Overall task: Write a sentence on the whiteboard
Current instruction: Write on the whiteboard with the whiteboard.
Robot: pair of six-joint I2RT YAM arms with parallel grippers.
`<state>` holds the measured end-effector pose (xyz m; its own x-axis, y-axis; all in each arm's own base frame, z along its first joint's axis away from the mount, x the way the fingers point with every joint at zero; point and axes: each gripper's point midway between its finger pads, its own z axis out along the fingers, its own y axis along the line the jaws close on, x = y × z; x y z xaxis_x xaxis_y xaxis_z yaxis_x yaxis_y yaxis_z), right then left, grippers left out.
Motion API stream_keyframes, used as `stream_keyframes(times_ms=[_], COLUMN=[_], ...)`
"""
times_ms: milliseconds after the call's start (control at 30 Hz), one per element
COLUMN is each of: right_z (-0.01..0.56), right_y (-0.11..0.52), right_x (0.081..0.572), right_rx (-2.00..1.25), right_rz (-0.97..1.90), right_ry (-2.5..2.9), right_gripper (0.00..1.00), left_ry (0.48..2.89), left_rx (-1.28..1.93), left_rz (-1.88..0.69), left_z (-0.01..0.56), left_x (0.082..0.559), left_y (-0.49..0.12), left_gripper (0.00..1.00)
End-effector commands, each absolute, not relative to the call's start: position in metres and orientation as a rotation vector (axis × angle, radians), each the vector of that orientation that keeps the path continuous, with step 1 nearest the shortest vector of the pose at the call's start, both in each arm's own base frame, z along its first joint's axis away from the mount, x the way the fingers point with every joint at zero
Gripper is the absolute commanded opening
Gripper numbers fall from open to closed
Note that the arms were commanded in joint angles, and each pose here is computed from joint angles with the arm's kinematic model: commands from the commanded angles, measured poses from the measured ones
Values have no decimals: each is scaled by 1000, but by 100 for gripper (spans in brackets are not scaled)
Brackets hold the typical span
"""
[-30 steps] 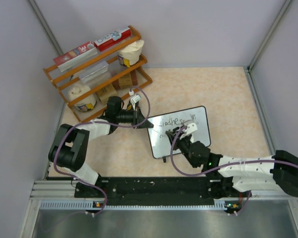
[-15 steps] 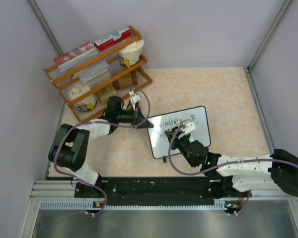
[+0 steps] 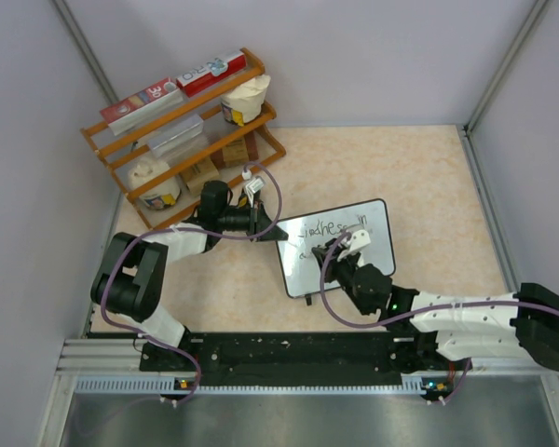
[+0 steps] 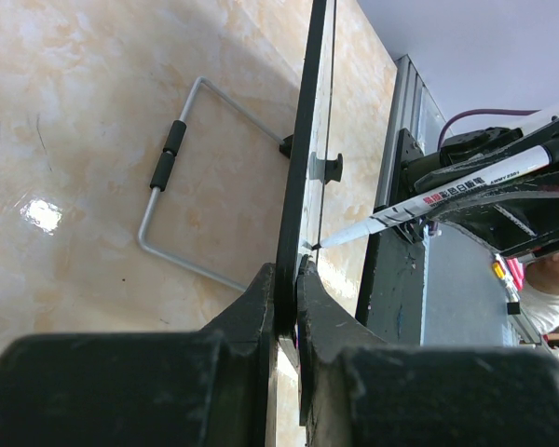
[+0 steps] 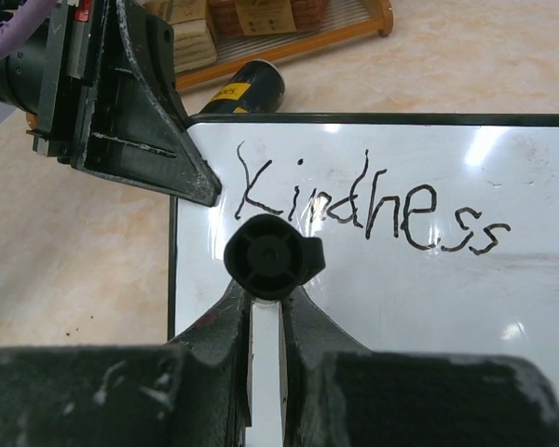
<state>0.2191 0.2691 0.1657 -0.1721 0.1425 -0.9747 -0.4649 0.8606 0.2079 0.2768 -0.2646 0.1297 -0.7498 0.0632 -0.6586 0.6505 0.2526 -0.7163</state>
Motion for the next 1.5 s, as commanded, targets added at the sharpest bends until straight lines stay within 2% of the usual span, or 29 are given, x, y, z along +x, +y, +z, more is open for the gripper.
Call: stream_keyframes(times_ms=[0, 400, 1067, 1467], right_z=[165, 221, 188, 203], right_y=[260, 259, 262, 248], right_x=[219, 222, 234, 233], right_rx=[-224, -167, -161, -114], right_rz=[513, 603, 562, 577], right_ry=[1668, 1560, 1642, 1598], right_gripper=[0, 0, 0, 0], left_ry=[2112, 2116, 2115, 2114], left_rx=[659, 658, 659, 661], left_rz=[-1378, -1381, -1378, -1379], left_z=[89, 88, 89, 89], left_x=[279, 279, 279, 279], left_y=[-257, -257, -257, -257], left_gripper=[0, 0, 0, 0])
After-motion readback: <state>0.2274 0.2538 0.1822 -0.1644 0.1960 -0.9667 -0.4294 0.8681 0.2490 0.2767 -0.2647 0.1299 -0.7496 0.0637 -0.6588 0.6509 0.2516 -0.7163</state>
